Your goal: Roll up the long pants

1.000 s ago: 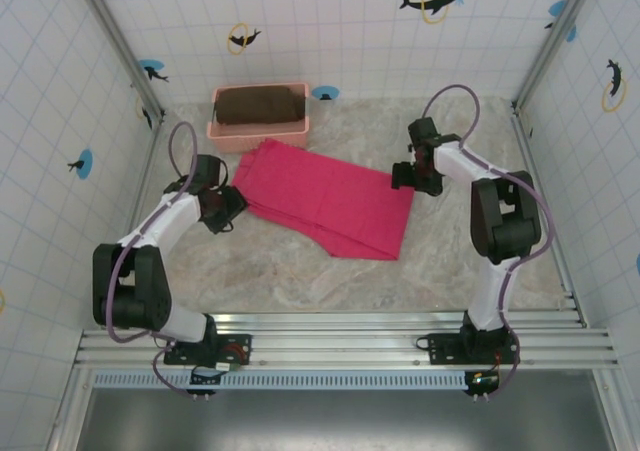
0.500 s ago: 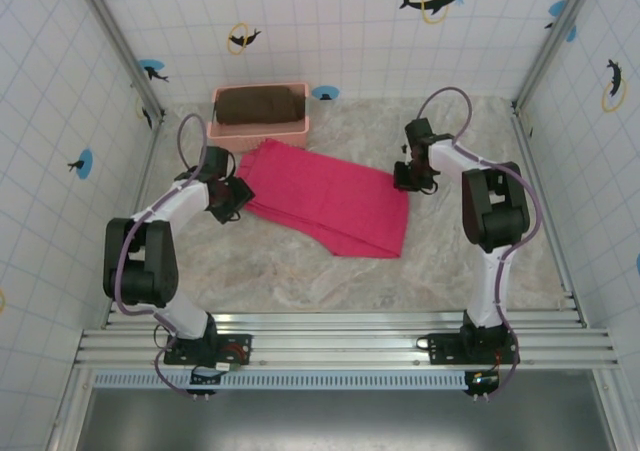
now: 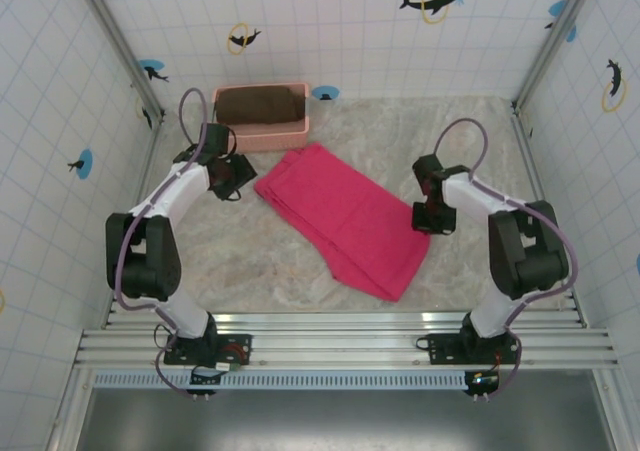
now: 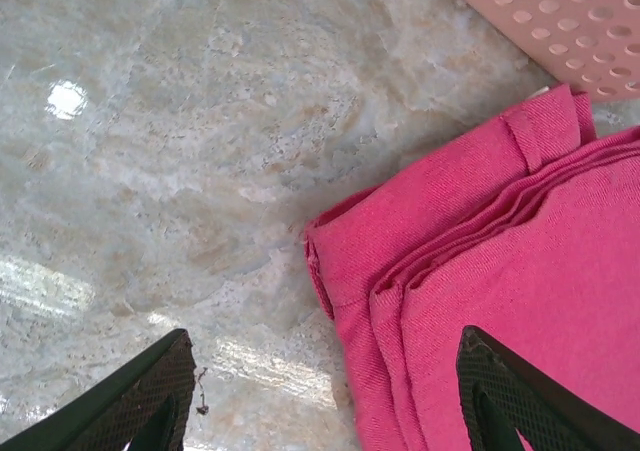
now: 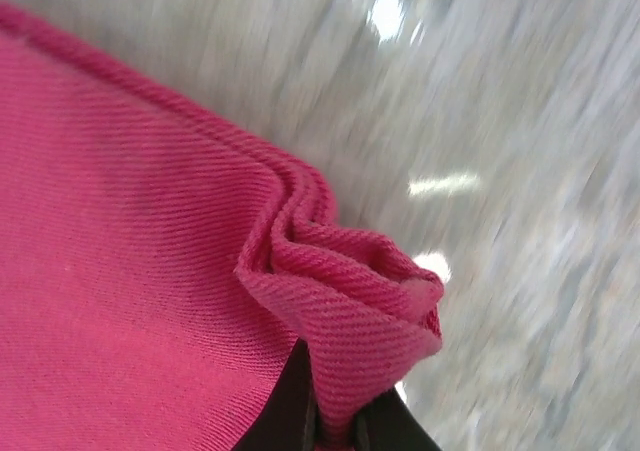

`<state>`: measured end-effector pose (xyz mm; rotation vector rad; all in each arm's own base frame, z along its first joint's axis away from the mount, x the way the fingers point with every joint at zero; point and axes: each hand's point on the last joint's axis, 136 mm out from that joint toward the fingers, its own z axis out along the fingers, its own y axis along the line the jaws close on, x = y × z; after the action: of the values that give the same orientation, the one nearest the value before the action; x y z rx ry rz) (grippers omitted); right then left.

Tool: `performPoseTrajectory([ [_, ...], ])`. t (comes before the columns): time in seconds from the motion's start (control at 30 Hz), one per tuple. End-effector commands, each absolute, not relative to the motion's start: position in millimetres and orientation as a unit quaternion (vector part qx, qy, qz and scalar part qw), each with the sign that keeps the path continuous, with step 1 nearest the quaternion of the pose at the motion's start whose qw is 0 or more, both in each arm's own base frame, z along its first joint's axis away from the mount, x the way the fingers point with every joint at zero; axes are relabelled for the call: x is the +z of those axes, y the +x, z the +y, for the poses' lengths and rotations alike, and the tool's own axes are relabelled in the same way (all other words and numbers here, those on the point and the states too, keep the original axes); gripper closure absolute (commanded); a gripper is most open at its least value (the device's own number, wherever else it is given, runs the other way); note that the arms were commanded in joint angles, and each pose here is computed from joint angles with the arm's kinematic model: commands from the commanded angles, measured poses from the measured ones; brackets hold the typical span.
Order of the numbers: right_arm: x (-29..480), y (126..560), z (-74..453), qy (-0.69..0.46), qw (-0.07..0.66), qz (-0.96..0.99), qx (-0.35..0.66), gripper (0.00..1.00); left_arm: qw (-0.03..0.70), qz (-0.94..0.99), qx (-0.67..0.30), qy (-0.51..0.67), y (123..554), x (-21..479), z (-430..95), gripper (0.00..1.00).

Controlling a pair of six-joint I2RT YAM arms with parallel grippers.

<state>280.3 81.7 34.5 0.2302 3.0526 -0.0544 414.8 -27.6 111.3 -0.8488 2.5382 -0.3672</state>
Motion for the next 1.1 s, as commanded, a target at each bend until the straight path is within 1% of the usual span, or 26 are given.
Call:
performPoseTrajectory([
  [0.0,31.0,222.5,98.9,0.075,0.012,0.996,-0.046,1.0,0.206,0.926,-0.127,-0.289,418.9,109.8,-31.0,0.3],
  [0.1,18.1,187.1,131.6,0.073,0.018,0.997,-0.02,1.0,0.208,0.929,-0.13,-0.277,426.0,111.3,-36.3,0.3],
  [0.13,15.8,179.8,142.4,0.067,0.023,0.997,-0.01,0.97,0.208,0.93,-0.131,-0.274,427.8,111.0,-38.1,0.3],
  [0.23,24.9,165.0,166.6,0.034,0.049,0.998,-0.007,0.7,0.204,0.932,-0.131,-0.27,430.9,108.0,-43.1,0.3],
  [0.3,45.3,166.4,167.8,0.015,0.077,0.997,-0.026,0.49,0.2,0.933,-0.132,-0.268,432.6,102.8,-47.9,0.3],
  [0.37,67.4,172.7,158.7,0.01,0.103,0.994,-0.046,0.3,0.195,0.935,-0.137,-0.265,434.5,95.6,-55.0,0.3],
  [0.4,78.8,177.9,153.5,0.01,0.116,0.992,-0.052,0.26,0.192,0.935,-0.139,-0.263,436.2,91.9,-59.5,0.3],
  [0.47,94.7,186.6,143.9,0.015,0.131,0.99,-0.052,0.21,0.19,0.937,-0.14,-0.258,439.9,86.2,-66.5,0.3],
  [0.5,100.6,191.4,138.8,0.02,0.135,0.989,-0.048,0.2,0.19,0.938,-0.138,-0.255,441.8,83.5,-69.5,0.3],
  [0.7,130.6,217.0,115.3,0.041,0.15,0.987,-0.027,0.2,0.176,0.944,-0.125,-0.249,448.1,59.3,-71.2,0.3],
  [0.8,146.4,225.1,105.6,0.049,0.163,0.985,-0.021,0.21,0.161,0.949,-0.117,-0.246,447.1,42.0,-71.7,0.33],
  [0.87,154.5,227.2,100.6,0.055,0.167,0.984,-0.016,0.22,0.159,0.95,-0.114,-0.244,448.7,34.0,-72.1,0.41],
  [0.9,158.2,228.3,98.0,0.058,0.169,0.984,-0.014,0.24,0.159,0.95,-0.11,-0.243,449.7,30.3,-71.8,0.53],
  [0.93,161.8,228.3,96.1,0.059,0.172,0.983,-0.012,0.26,0.16,0.951,-0.104,-0.242,450.0,26.6,-71.2,0.76],
  [0.97,165.8,229.0,93.0,0.061,0.176,0.982,-0.011,0.27,0.173,0.95,-0.101,-0.24,460.8,33.0,-72.0,0.96],
  [1.0,169.8,228.9,90.1,0.064,0.18,0.981,-0.009,0.27,0.175,0.95,-0.098,-0.238,464.3,31.2,-74.0,1.0],
  [1.07,176.3,229.2,84.0,0.07,0.19,0.979,-0.006,0.27,0.18,0.951,-0.099,-0.23,473.8,28.1,-83.4,1.0],
])
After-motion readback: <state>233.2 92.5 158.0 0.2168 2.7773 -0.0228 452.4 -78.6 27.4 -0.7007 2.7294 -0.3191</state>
